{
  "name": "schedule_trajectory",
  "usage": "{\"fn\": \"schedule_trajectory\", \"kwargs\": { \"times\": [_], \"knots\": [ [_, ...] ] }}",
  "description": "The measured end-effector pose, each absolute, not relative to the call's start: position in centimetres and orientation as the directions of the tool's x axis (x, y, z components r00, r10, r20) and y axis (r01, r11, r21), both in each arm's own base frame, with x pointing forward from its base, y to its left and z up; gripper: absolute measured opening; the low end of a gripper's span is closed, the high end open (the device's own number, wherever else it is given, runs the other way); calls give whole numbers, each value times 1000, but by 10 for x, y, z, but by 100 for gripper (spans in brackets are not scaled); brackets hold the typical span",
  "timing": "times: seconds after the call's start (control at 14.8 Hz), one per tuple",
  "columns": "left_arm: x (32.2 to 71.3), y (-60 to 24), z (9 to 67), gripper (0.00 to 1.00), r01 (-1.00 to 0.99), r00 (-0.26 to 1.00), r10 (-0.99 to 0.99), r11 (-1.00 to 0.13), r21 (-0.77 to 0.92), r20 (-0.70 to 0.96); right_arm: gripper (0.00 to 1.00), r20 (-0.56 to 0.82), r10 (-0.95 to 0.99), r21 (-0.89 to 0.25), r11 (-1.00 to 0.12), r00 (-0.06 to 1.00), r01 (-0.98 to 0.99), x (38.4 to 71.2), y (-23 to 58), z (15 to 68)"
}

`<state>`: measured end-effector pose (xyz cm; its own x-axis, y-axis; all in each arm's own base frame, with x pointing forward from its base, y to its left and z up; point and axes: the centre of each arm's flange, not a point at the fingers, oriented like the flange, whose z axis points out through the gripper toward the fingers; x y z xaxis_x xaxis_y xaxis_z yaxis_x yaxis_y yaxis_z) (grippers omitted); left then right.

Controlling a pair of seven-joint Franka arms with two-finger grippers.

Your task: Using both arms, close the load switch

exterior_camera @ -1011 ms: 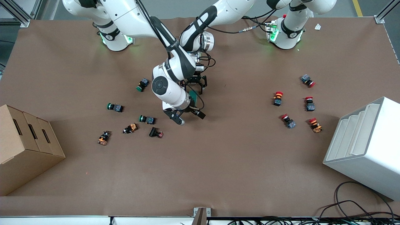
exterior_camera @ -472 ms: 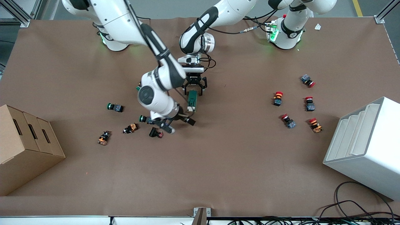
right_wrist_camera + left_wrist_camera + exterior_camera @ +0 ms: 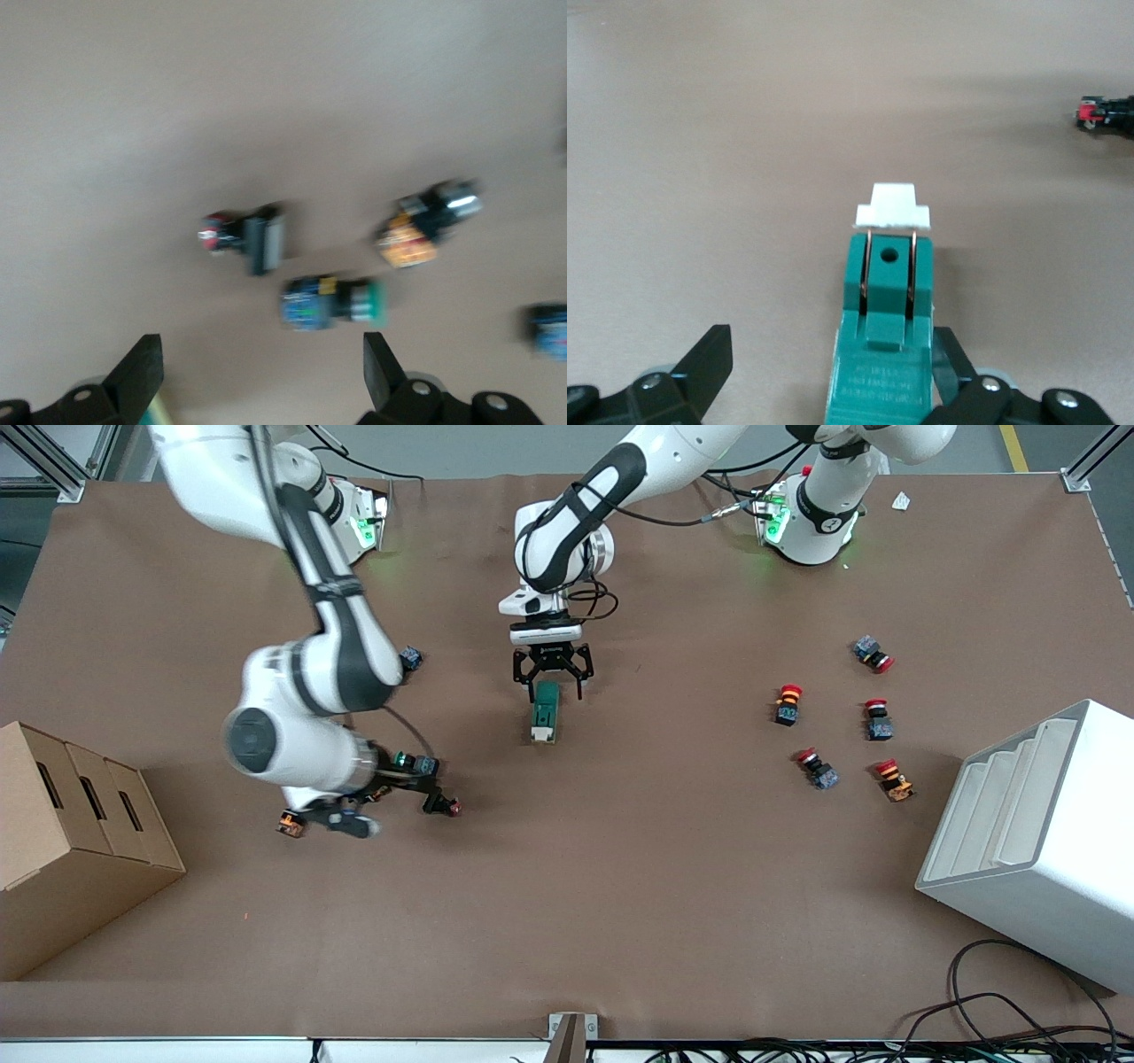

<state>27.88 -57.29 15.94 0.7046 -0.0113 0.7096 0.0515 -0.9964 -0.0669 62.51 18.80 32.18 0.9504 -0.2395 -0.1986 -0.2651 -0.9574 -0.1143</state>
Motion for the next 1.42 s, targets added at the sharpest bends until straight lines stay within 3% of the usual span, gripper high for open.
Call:
{"fn": "schedule_trajectory", "kwargs": {
  "times": [0.4,0.81,1.42],
  "knots": [
    [357,-571,280,100,76,827,1,-991,-110,562,100,-181,-73,30,-997,981,-69,618,82,406],
    [450,-503,407,100,44,889,-14,-992,-117,458,100,-177,-91,-9,-996,980,-94,590,40,485],
    [574,-320,541,100,105,963,62,-982,-155,261,100,-153,-58,-40,-997,987,-65,566,20,535]
  ]
}}
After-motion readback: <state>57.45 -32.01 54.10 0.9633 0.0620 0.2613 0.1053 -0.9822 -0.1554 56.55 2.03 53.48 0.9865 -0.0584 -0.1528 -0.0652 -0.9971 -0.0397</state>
